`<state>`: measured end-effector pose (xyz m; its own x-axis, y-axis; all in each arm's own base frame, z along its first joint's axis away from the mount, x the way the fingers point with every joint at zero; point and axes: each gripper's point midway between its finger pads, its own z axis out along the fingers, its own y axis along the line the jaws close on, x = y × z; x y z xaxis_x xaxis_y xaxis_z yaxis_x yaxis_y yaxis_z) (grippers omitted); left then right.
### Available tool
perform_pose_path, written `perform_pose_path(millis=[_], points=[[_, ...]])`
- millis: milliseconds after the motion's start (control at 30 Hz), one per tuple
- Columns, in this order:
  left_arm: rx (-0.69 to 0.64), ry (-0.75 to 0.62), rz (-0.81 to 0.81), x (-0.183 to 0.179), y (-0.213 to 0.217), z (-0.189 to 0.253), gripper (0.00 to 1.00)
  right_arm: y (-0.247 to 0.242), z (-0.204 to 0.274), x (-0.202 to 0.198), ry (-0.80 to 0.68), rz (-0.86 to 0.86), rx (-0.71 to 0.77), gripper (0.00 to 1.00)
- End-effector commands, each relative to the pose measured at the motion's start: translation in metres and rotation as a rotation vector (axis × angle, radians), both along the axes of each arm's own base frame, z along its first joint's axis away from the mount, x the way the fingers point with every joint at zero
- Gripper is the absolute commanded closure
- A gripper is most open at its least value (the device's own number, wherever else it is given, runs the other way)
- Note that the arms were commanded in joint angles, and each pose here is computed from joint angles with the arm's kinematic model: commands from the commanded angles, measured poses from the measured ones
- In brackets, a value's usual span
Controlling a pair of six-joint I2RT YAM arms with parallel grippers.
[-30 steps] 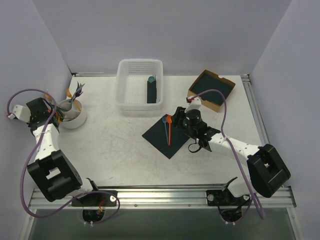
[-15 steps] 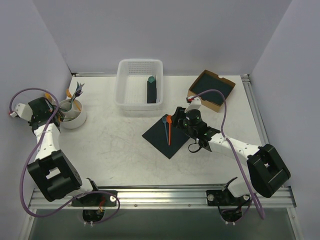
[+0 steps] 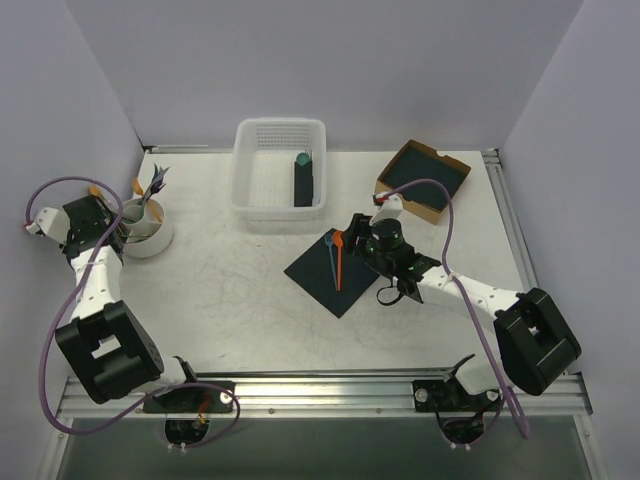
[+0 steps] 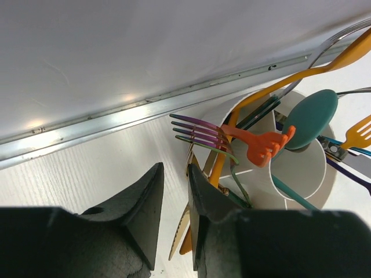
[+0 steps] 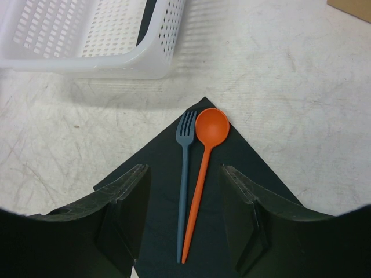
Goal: Place the utensils on the paper napkin and roll it up
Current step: Pick up the utensils from the container.
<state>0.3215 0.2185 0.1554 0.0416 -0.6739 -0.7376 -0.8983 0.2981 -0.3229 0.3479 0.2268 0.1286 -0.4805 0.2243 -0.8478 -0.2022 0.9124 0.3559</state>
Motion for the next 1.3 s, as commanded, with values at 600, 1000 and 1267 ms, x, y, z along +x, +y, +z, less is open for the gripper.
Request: perform_pose_path(millis=[600, 1000, 1267], points=[[0.104, -0.116, -0.043, 0.025, 0.011, 0.026, 0.6, -0.002, 0.026, 0.007, -0.055, -0.02, 0.039, 0.49], [0.127, -0.048, -0.072, 0.023, 0.014, 0.02, 0.66, -0.001, 0.027, 0.006, -0.057, -0.019, 0.042, 0.48], [0.118, 0.003, -0.065, 0.014, 0.014, 0.014, 0.67, 0.0, 0.027, 0.004, -0.059, -0.017, 0.036, 0.48]])
